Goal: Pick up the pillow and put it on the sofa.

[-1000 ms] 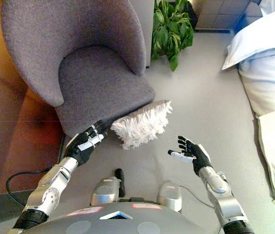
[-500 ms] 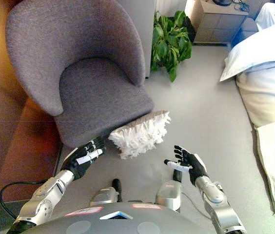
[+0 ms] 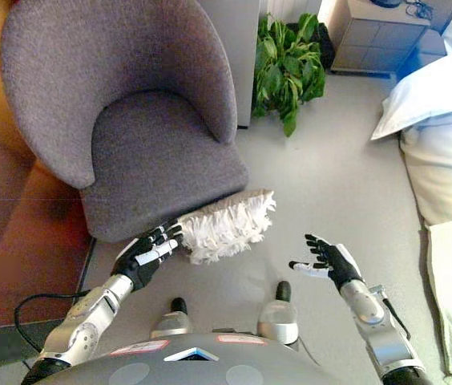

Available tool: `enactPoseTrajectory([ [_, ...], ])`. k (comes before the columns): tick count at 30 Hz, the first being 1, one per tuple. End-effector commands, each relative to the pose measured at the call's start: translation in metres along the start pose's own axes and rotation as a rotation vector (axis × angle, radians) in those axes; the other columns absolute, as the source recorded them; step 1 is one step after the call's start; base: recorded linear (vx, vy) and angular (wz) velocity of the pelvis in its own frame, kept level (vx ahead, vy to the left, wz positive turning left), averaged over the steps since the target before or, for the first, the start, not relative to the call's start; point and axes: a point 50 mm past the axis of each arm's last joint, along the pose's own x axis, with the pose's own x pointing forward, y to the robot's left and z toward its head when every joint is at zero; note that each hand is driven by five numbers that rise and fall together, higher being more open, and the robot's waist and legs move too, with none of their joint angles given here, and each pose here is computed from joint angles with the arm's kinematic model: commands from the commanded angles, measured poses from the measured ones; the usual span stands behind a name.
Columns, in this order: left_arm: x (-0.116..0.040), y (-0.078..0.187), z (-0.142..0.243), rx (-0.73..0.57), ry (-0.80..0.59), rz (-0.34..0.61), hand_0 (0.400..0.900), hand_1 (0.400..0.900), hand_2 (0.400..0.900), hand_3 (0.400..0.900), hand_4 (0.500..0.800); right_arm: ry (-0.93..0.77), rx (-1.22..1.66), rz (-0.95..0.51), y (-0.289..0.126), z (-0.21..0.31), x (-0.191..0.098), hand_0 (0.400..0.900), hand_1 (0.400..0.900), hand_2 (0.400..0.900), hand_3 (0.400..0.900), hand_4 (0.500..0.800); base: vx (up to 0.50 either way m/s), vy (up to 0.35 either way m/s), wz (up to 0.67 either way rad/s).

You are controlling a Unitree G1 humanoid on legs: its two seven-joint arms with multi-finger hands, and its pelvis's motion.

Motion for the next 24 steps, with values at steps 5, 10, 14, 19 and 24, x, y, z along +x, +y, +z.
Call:
enactPoseTrajectory([
  [5, 0.001, 0.013, 0.061, 0.093, -0.211, -0.035, 0.9, 0.9, 0.9, 0.9, 0.8, -0.225, -0.554, -0.232, -0.041, 0.058, 0.02, 0.9, 0.9, 0.9, 0.9, 0.8, -0.019, -0.082, 0.25],
  [10, 0.019, -0.002, 0.106, 0.144, -0.361, -0.09, 0.9, 0.9, 0.9, 0.9, 0.8, -0.412, -0.874, -0.482, -0.085, 0.139, 0.039, 0.9, 0.9, 0.9, 0.9, 0.8, -0.304, -0.072, 0.28],
  [14, 0.022, -0.013, 0.121, 0.137, -0.447, -0.14, 0.9, 0.9, 0.9, 0.9, 0.8, -0.538, -1.008, -0.583, -0.106, 0.182, 0.032, 0.9, 0.9, 0.9, 0.9, 0.8, -0.191, -0.033, 0.3],
  [19, 0.022, -0.024, 0.139, 0.186, -0.517, -0.206, 0.9, 0.9, 0.9, 0.9, 0.8, -0.68, -1.068, -0.673, -0.121, 0.228, 0.025, 0.9, 0.9, 0.9, 0.9, 0.8, -0.139, -0.097, 0.35],
  [24, 0.024, -0.032, 0.146, 0.219, -0.53, -0.24, 0.9, 0.9, 0.9, 0.9, 0.8, -0.751, -1.106, -0.69, -0.123, 0.248, 0.019, 0.9, 0.9, 0.9, 0.9, 0.8, -0.058, -0.079, 0.23],
])
